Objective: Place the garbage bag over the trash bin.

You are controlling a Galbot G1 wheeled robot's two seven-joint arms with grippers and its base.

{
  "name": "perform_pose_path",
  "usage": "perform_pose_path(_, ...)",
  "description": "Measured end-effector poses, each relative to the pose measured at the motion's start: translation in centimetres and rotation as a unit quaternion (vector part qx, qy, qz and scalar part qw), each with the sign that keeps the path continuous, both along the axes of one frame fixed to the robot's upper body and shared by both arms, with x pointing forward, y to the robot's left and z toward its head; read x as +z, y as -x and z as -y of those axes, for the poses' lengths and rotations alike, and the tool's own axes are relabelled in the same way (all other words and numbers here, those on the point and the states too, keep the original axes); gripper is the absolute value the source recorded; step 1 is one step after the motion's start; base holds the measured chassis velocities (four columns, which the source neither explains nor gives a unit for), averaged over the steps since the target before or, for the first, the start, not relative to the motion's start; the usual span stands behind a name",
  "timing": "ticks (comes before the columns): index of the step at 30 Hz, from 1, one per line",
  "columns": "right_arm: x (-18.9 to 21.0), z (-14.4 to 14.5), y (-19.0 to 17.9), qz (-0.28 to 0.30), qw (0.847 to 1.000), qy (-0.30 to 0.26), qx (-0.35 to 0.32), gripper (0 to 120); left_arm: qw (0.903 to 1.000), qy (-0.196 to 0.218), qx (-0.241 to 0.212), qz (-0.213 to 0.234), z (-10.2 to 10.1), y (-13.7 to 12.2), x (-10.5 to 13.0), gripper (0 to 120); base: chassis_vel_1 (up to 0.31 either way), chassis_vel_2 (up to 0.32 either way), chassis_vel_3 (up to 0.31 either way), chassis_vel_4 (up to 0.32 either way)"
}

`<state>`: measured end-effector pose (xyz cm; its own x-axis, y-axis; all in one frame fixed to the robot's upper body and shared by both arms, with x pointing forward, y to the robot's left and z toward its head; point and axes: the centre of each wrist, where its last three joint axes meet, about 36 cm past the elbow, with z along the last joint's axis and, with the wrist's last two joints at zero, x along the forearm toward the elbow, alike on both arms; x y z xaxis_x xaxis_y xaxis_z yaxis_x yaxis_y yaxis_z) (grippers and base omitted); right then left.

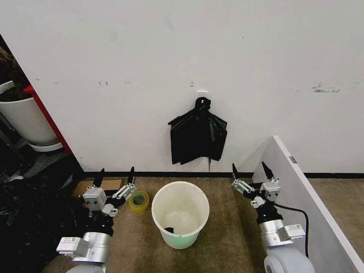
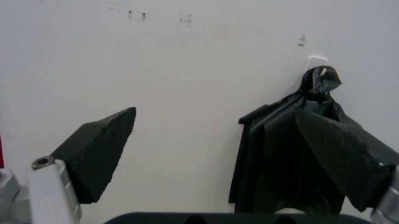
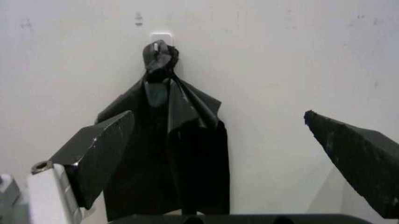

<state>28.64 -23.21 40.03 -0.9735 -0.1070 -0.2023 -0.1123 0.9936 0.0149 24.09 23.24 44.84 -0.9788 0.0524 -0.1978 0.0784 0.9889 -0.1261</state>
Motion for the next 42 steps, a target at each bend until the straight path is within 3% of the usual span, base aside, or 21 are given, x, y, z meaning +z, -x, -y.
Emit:
perform_pose_path(11, 0.6, 0.2, -0.4, 0.006, 1.0, 0.017, -0.008, 100, 0.9999, 0.011, 0.004, -0.001, 0.7, -0.1, -0.4, 100, 0.0, 0.0, 0.0, 0.0)
perform_pose_path(18, 0.9, 0.3, -0.5, 0.011, 1.0, 0.027, -0.006, 100, 0.9994, 0.015, 0.012, -0.028, 0.8, -0.1, 0.0, 100, 0.0, 0.0, 0.0, 0.0)
perform_pose_path(24, 0.6, 0.7, -0.9, 0.048, 0.998, 0.023, 0.018, 100, 0.9957, 0.004, 0.008, -0.093, 0.5, 0.0, -0.6, 100, 0.0, 0.0, 0.0, 0.0)
perform_pose_path(29, 0.8, 0.6, -1.5, 0.128, 0.99, -0.014, 0.053, 100, 0.9905, 0.003, 0.014, -0.137, 0.6, 0.1, -0.8, 100, 0.0, 0.0, 0.0, 0.0)
perform_pose_path(31, 0.9, 0.7, -1.7, 0.134, 0.99, 0.015, 0.027, 100, 0.9968, 0.01, 0.021, -0.077, 0.6, -0.1, -1.4, 100, 0.0, 0.0, 0.0, 0.0)
perform_pose_path(32, 0.9, 0.7, -1.7, 0.134, 0.99, 0.015, 0.027, 100, 0.9968, 0.01, 0.021, -0.077, 0.6, -0.1, -1.4, 100, 0.0, 0.0, 0.0, 0.0)
perform_pose_path(34, 0.7, 1.0, -1.2, 0.084, 0.994, 0.068, -0.012, 100, 0.9988, 0.015, 0.034, 0.032, 0.6, -0.7, -2.1, 100, 0.0, 0.0, 0.0, 0.0)
perform_pose_path(36, 1.3, 0.4, -0.2, 0.015, 0.997, 0.069, -0.041, 100, 0.9958, 0.02, 0.041, 0.079, 0.6, -0.9, -1.7, 100, 0.0, 0.0, 0.0, 0.0)
perform_pose_path(38, 2.2, -0.3, 0.1, -0.013, 0.998, 0.038, -0.053, 100, 0.9949, 0.018, 0.043, 0.089, 0.4, -0.7, -1.2, 100, 0.0, 0.0, 0.0, 0.0)
perform_pose_path(42, 2.6, -0.4, -0.3, -0.004, 0.998, 0.036, -0.05, 100, 0.9957, 0.009, 0.043, 0.081, 0.3, -0.7, -1.4, 100, 0.0, 0.0, 0.0, 0.0)
